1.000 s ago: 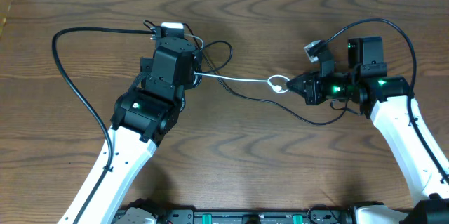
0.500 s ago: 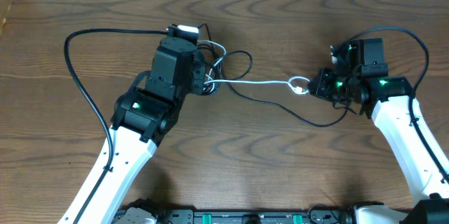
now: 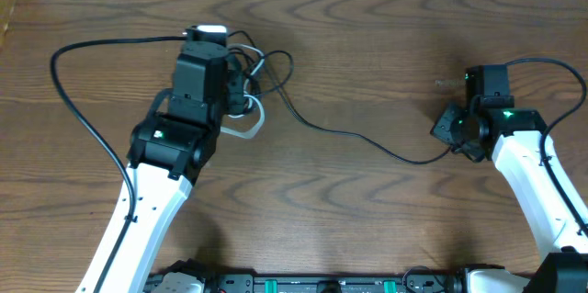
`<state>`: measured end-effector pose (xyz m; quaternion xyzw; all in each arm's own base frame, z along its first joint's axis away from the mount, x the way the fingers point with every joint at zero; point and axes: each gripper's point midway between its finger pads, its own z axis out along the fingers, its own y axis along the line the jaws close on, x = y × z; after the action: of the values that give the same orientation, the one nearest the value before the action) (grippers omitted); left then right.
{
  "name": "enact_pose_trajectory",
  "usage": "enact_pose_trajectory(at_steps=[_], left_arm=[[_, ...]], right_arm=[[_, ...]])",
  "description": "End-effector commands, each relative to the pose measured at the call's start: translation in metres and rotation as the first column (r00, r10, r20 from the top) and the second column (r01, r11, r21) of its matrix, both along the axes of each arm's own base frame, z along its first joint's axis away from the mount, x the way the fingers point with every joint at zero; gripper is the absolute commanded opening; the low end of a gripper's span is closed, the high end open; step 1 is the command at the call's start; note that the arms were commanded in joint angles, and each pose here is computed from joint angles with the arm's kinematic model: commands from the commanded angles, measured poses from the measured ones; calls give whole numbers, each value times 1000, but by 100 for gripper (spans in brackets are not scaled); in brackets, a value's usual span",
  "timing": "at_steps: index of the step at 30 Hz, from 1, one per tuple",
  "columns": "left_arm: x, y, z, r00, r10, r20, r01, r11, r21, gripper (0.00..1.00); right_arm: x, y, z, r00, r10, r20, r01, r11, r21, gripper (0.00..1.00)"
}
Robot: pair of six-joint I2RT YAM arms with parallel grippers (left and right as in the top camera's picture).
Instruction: Untangle cables
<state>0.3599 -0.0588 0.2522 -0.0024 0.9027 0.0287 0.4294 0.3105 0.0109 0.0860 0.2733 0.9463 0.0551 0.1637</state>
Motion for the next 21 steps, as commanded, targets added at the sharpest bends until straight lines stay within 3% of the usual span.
enact_pose_trajectory(at_steps=[1,6,9,12,16,21], left_arm=[[-1,-3,14,999,-1,33,3,998,-60,7],[-3,-24,12,994,-112,17,114,987,-117,7],[-6,-36,12,985,-172,13,172,974,-150,7],[-10,-49,12,970,-243,11,241,953,-184,8],[-23,-83,14,904,-428,20,416,866,-279,8],[-25,-92,8,885,-466,6,446,841,-306,8]], right_arm=[[2,0,4,1000,-17,23,17,1000,21,1],[16,31,13,984,144,107,-158,978,135,1],[21,59,26,922,325,210,-366,910,197,1],[20,88,42,818,470,331,-556,793,248,7],[12,122,67,644,578,502,-751,604,267,22],[0,156,87,452,639,622,-882,424,205,41]])
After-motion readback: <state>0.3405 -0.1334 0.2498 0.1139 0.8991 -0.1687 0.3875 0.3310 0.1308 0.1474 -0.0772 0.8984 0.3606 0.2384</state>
